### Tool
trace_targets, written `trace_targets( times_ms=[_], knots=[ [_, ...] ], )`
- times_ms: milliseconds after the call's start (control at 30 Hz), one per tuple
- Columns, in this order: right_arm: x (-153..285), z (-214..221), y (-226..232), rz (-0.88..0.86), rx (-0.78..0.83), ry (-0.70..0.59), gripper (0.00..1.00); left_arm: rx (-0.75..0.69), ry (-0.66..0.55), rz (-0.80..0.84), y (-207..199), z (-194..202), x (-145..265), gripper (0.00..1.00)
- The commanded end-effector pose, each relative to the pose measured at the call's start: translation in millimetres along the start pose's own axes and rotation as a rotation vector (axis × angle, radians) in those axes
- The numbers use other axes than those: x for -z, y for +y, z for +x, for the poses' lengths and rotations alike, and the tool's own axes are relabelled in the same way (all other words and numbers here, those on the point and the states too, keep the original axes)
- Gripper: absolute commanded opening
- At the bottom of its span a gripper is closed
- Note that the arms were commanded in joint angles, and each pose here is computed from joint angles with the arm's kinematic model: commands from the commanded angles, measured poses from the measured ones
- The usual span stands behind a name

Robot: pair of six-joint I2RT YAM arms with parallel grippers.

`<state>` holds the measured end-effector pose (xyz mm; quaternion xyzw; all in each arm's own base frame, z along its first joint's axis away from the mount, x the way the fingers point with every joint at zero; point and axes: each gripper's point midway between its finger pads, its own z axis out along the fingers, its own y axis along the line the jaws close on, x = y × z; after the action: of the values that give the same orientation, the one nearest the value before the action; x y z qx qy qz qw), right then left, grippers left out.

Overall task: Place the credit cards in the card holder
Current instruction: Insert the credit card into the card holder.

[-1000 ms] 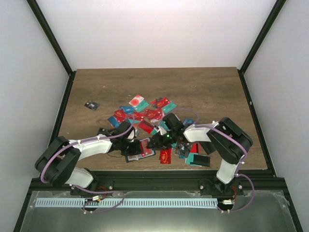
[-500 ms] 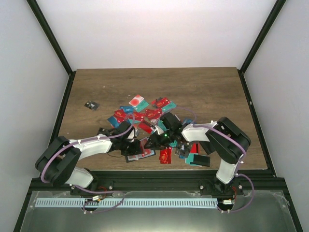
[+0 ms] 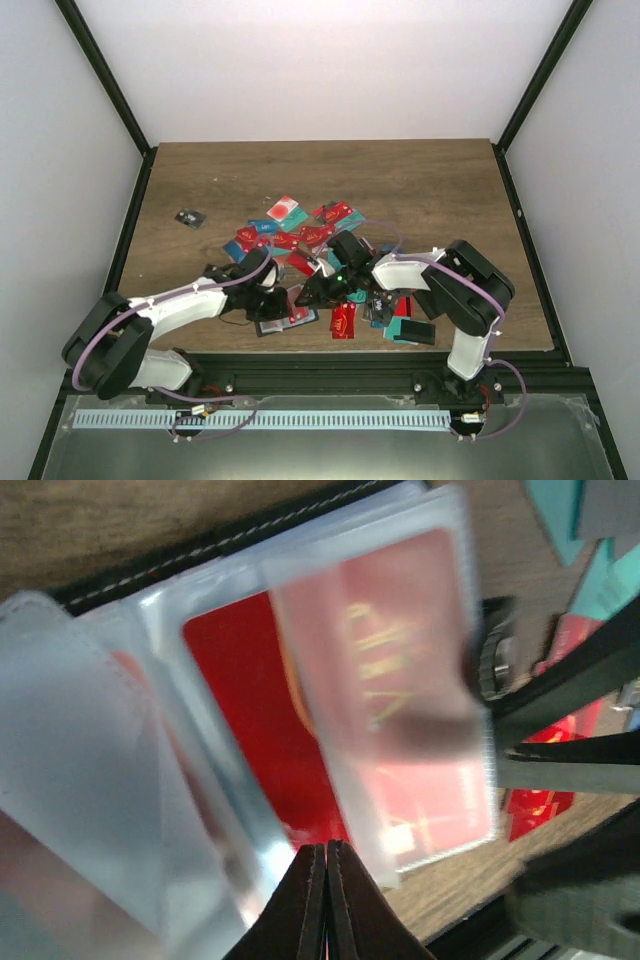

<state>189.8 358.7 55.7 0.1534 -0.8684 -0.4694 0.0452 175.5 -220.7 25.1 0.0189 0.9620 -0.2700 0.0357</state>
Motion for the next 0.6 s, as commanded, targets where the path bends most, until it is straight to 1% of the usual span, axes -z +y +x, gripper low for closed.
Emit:
trace_targets(
  times_ms=[0,133,233,567],
  knots=[
    [-4,-4,9,-0.013,0.033,0.014,0.44,0.019,-0.044,0.007,-14,-8,20,0.04],
    [-6,-3,10,-0.018,0.032,0.021,0.44,0.032,-0.082,0.031,-22,-12,35,0.05],
    [-9,-3,13,-0.026,0.041,0.028,0.44,0.041,-0.11,0.022,-21,-12,45,0.05],
    [-30,-2,52,-0.093,0.127,0.088,0.45,0.105,-0.203,-0.022,2,2,75,0.06]
  ],
)
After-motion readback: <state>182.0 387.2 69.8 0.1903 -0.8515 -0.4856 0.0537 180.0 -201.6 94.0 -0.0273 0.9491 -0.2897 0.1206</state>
